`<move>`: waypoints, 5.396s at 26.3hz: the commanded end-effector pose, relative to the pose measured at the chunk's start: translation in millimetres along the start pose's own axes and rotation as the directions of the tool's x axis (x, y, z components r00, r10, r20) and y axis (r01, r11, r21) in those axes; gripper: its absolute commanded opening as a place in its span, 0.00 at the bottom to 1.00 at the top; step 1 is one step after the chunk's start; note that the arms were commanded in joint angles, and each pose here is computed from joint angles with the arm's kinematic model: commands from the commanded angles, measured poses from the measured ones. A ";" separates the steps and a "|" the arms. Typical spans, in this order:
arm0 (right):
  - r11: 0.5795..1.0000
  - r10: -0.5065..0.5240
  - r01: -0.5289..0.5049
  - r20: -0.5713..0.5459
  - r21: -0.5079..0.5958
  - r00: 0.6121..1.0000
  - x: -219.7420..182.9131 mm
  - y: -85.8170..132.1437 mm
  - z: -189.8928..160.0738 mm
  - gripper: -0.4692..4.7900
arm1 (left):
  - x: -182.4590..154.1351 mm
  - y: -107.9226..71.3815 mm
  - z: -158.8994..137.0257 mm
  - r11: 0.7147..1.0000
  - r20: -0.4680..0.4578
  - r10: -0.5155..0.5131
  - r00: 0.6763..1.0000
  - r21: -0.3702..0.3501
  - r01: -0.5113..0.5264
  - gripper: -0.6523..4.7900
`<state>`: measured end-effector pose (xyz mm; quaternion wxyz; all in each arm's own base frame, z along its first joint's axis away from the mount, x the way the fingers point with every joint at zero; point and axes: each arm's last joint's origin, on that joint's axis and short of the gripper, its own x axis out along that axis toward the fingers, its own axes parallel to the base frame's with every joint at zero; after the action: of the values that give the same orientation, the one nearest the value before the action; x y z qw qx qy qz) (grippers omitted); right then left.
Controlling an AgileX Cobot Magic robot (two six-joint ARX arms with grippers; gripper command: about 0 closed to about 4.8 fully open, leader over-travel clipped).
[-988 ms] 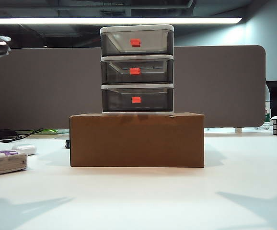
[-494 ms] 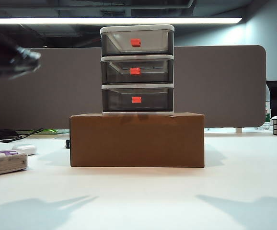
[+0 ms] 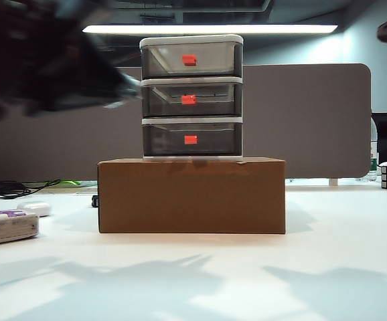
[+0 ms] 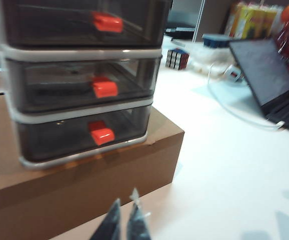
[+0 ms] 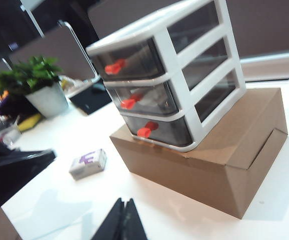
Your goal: Open the third layer of the drawer on the table, pick up a pack of napkins on the table and put it in, and finally close the drawer.
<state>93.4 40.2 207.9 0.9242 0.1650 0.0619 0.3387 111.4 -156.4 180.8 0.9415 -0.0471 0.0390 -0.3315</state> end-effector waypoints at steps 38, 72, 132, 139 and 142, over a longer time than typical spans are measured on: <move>0.997 0.019 -0.032 -0.174 -0.074 0.984 55.9 -18.3 9.9 0.08 | 125.8 -56.7 -31.7 0.869 0.009 0.491 0.871 -0.070 -0.489 0.40; 0.996 0.024 -0.038 -0.175 -0.075 0.984 56.3 -17.7 9.7 0.08 | 139.2 -30.3 -24.3 0.867 0.041 0.496 0.867 -0.071 -0.493 0.40; 0.969 0.240 -0.248 -0.221 -0.009 0.945 189.4 -49.0 46.3 0.08 | 132.3 -47.2 -28.6 0.855 0.030 0.518 0.855 -0.006 -0.518 0.11; 0.965 0.250 -0.260 -0.203 -0.023 0.947 193.0 -47.3 49.4 0.08 | 129.2 -51.5 -30.7 0.852 0.027 0.523 0.852 -0.001 -0.523 0.11; 0.969 0.237 -0.247 -0.199 -0.028 0.951 193.6 -46.6 49.4 0.08 | 124.3 -55.2 -33.7 0.850 0.022 0.526 0.850 0.007 -0.527 0.11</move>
<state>279.4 118.2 231.4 0.8625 0.1164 0.1423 0.4714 175.6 -279.8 150.3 0.9966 -0.0373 0.0361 -0.0633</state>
